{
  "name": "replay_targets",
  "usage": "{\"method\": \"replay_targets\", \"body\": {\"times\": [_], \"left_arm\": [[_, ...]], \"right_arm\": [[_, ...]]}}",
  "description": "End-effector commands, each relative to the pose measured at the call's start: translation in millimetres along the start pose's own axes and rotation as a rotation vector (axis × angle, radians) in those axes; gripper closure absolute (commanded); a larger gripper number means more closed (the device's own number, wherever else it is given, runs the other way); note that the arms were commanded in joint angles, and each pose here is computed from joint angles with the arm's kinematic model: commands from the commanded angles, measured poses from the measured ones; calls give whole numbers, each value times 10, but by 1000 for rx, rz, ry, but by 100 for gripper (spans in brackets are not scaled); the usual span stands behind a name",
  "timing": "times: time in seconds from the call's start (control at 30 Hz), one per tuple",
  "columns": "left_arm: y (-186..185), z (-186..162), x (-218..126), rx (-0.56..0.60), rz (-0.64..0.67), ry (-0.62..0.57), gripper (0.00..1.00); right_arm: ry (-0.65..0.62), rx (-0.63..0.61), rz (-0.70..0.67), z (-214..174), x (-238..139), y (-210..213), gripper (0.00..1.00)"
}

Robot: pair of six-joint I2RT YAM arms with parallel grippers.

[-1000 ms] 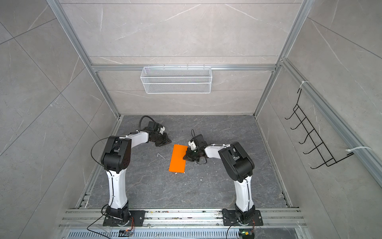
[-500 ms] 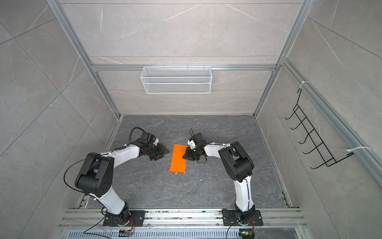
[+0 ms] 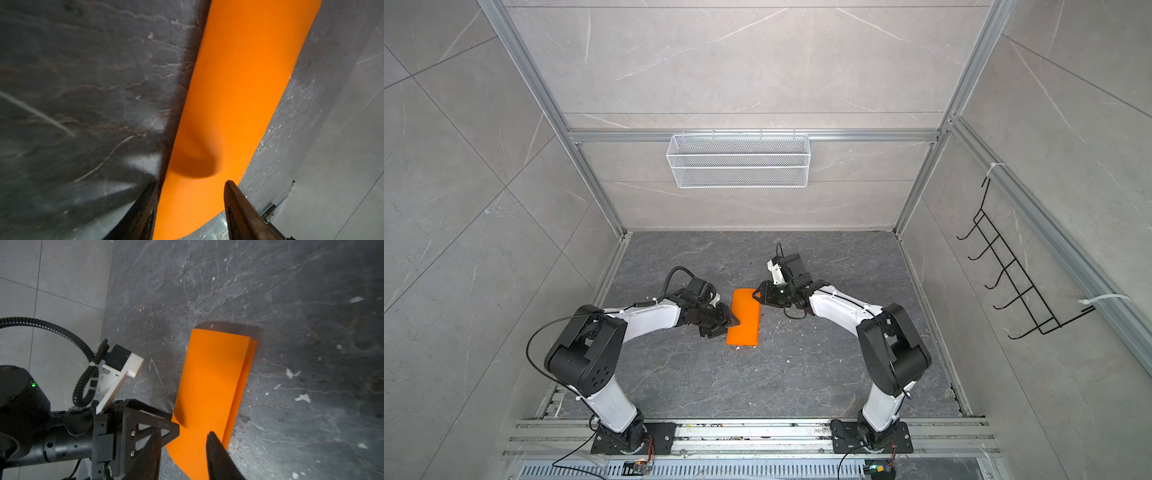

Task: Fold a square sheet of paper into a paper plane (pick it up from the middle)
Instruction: 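Move both grippers back over the strip's ends and lower toward it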

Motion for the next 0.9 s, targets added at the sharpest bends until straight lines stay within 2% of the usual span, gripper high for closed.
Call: {"method": "replay_targets", "body": {"times": [0.0,0.2,0.37,0.43,0.53,0.63,0.7,0.8,0.87], "left_arm": [[-285,-49,75,45,-43,24,46],[-697,-279,350,118,-68,91,46],[-1035,-367,545,164,-100,127,42],[-1054,-368,572,163,-86,133,40],[-940,-361,480,209,-22,112,33],[-750,-290,242,266,68,55,30],[-708,-207,75,273,66,25,30],[-744,-47,-87,270,18,-15,32],[-808,69,-122,268,-8,-36,38]], "right_arm": [[-32,9,-117,-29,-120,-215,62],[-73,64,-232,-100,-393,-473,63],[-113,134,-284,-173,-606,-679,63],[-112,159,-285,-204,-641,-731,63],[-82,173,-251,-258,-608,-721,63],[-39,182,-163,-295,-509,-606,64],[-19,189,-111,-307,-431,-503,67],[26,184,-63,-352,-251,-330,71],[53,202,-44,-396,-106,-254,74]]}}
Point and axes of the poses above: each gripper's point midway between its finger pads, its own x axis out along the fingers, its own y axis along the line the jaws close on, z = x × y, the point moved 1 cm from there along -x, back along the fingers, and after that the axes turned 11 degrees about -x, right-handed, at the moved point
